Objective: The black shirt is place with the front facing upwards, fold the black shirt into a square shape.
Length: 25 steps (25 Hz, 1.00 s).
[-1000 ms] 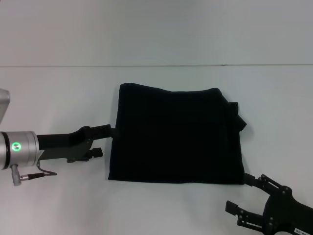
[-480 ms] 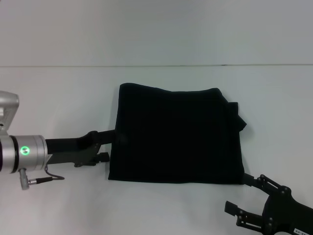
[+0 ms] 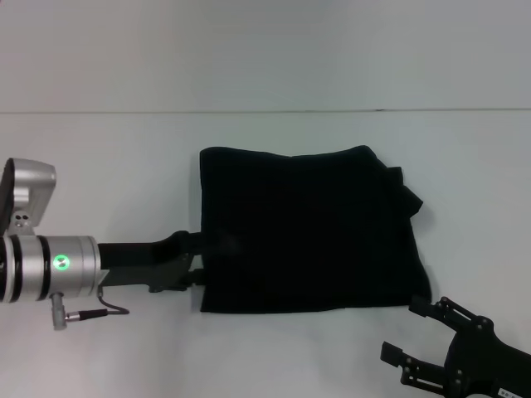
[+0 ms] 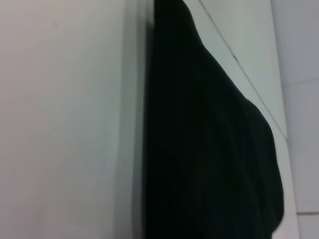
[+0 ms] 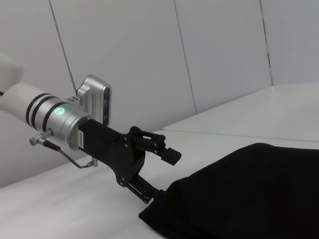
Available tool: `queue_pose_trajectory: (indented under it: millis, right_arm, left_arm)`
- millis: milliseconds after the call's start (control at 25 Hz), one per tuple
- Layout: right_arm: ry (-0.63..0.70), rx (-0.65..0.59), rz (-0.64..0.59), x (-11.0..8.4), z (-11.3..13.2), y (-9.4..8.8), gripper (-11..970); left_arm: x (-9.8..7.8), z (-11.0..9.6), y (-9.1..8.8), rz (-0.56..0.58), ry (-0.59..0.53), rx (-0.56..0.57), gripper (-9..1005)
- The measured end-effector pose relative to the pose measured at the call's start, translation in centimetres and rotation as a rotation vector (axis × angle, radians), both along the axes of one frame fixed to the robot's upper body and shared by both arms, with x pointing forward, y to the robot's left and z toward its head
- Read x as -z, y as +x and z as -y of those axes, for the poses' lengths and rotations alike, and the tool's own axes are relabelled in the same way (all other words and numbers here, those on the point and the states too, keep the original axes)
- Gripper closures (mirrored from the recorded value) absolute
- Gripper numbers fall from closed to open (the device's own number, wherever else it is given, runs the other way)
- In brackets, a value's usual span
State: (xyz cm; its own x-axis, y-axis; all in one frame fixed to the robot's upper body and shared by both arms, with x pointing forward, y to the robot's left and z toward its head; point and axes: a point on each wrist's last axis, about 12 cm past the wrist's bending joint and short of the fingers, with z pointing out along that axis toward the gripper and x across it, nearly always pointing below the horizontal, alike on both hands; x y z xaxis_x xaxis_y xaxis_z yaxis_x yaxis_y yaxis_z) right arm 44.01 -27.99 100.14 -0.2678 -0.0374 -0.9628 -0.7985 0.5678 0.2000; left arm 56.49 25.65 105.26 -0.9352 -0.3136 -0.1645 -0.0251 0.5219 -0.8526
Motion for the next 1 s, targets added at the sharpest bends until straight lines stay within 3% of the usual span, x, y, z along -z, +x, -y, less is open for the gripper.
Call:
queue_pose_trajectory:
  millis: [320,600,720,840,1000]
  right_arm:
    - [0.000,0.001,-0.002,0.0,0.0,-0.1,14]
    - [-0.003,0.004,0.003,0.0,0.1,0.0,14]
    - [0.000,0.004,0.013,-0.2,0.1,0.1,14]
    - [0.007,0.000,0.029,-0.5,0.0,0.5,14]
    - [0.017,-0.009,0.060,-1.1,-0.5,1.7,14]
  left_arm:
    - [-0.1,0.2,-0.2,-0.003,-0.017,0.010,46]
    - [-0.6,-3.1,-0.7,0.025,0.011,-0.012,46]
    - [-1.6,-4.6,-1.2,0.138,0.014,0.010,47]
    - [-2.7,-5.9,-1.9,0.328,0.023,0.044,47]
    - [-3.6,-6.6,-3.4,0.614,0.075,0.189,47]
